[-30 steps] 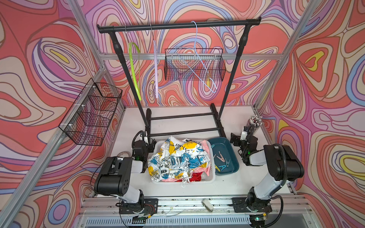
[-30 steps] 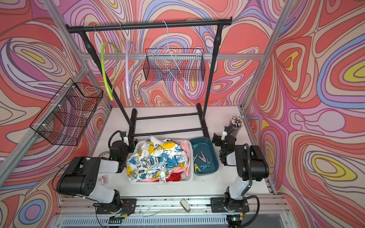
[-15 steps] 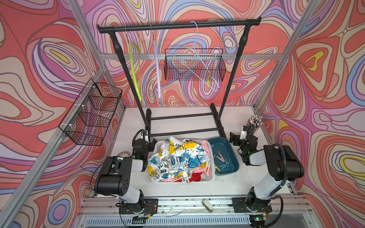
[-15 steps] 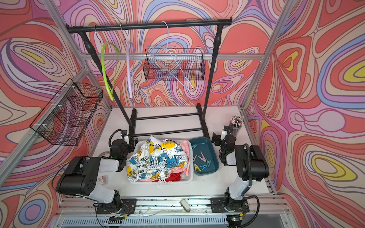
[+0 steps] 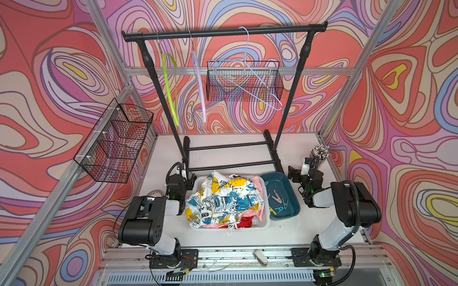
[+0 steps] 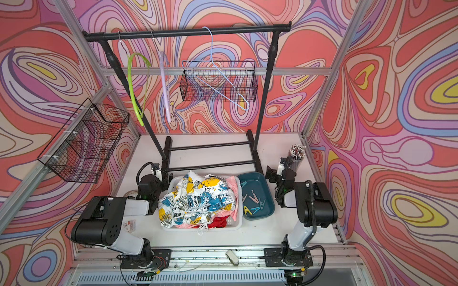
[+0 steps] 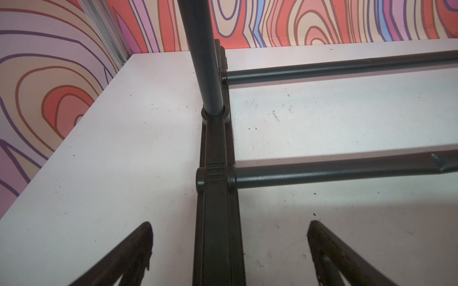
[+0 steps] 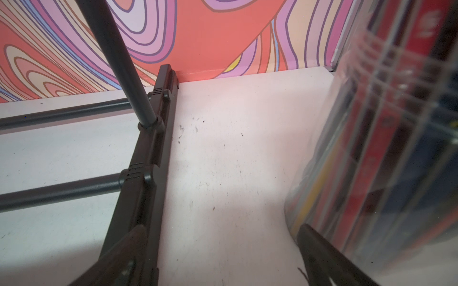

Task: Remove the clothespins securing shorts to the hanger
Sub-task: Reset both arms

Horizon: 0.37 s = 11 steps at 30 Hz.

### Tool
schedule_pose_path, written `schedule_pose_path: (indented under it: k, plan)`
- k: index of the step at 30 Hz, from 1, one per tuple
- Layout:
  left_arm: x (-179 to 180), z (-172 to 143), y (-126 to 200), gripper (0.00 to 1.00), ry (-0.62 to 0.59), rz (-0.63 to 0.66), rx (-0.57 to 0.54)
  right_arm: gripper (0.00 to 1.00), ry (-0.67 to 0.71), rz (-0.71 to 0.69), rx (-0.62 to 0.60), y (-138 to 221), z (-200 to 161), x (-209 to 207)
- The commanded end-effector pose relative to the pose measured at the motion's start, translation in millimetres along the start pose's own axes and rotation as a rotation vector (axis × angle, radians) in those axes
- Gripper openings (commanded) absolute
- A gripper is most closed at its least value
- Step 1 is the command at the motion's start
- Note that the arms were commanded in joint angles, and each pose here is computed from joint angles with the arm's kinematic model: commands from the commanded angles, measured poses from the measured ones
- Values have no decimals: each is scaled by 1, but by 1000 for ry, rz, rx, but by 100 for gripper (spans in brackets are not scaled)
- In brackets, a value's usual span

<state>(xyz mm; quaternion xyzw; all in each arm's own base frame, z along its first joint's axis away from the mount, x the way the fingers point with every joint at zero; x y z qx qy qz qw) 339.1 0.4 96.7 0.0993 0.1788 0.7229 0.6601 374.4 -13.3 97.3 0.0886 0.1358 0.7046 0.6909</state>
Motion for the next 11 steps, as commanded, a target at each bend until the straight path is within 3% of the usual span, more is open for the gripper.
schedule_pose_path:
  k: [1, 11]
  plan:
    - [-2, 13, -3, 100, -5, 0, -44, 98, 17, 11, -26, -2, 8, 2]
    - [-2, 13, -3, 100, -5, 0, -44, 98, 27, -4, -23, -3, 8, 4]
Point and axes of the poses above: each gripper's point midway between its finger pads, its own y axis back along the fingers, its own x axis along the line the jaws close on, z = x × y, the point moved 5 cm from there along y, back along the fingers, and after that the axes turned 8 degrees about y, right-handed, at the moved point
